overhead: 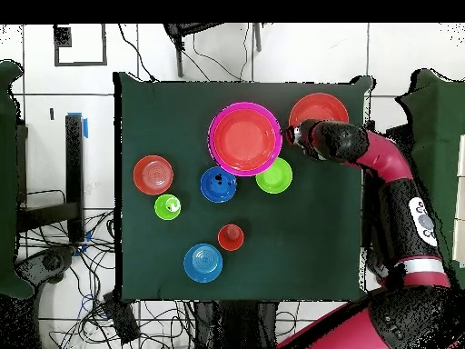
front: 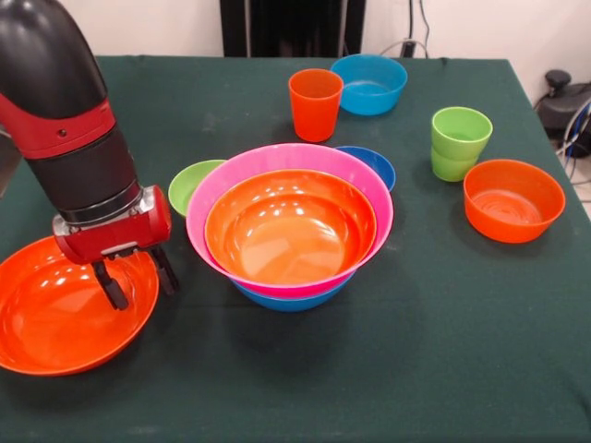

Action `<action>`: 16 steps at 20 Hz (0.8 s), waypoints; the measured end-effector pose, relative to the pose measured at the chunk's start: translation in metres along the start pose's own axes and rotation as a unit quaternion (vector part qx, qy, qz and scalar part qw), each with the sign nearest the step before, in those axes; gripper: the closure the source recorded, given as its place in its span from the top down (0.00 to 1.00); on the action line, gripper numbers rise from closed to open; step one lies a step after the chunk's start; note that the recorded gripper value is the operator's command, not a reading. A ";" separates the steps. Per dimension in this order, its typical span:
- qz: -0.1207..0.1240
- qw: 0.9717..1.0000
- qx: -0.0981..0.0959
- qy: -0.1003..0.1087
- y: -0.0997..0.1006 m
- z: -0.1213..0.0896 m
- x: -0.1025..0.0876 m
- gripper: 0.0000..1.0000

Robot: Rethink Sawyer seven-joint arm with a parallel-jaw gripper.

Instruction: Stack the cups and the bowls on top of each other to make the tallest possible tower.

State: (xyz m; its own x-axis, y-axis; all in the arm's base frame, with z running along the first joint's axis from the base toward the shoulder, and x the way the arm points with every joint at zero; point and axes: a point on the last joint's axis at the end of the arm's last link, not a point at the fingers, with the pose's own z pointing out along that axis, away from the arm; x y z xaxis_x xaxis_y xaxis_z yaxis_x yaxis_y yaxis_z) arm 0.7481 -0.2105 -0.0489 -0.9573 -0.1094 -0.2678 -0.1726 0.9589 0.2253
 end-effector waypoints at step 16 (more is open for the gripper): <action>0.001 1.000 0.002 -0.010 -0.002 -0.004 -0.005 0.00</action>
State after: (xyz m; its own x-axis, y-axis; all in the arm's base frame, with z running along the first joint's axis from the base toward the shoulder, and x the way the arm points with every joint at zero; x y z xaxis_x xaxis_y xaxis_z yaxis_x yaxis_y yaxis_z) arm 0.7523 -0.2129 -0.0442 -0.9531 -0.1017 -0.2850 -0.1687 0.9605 0.2215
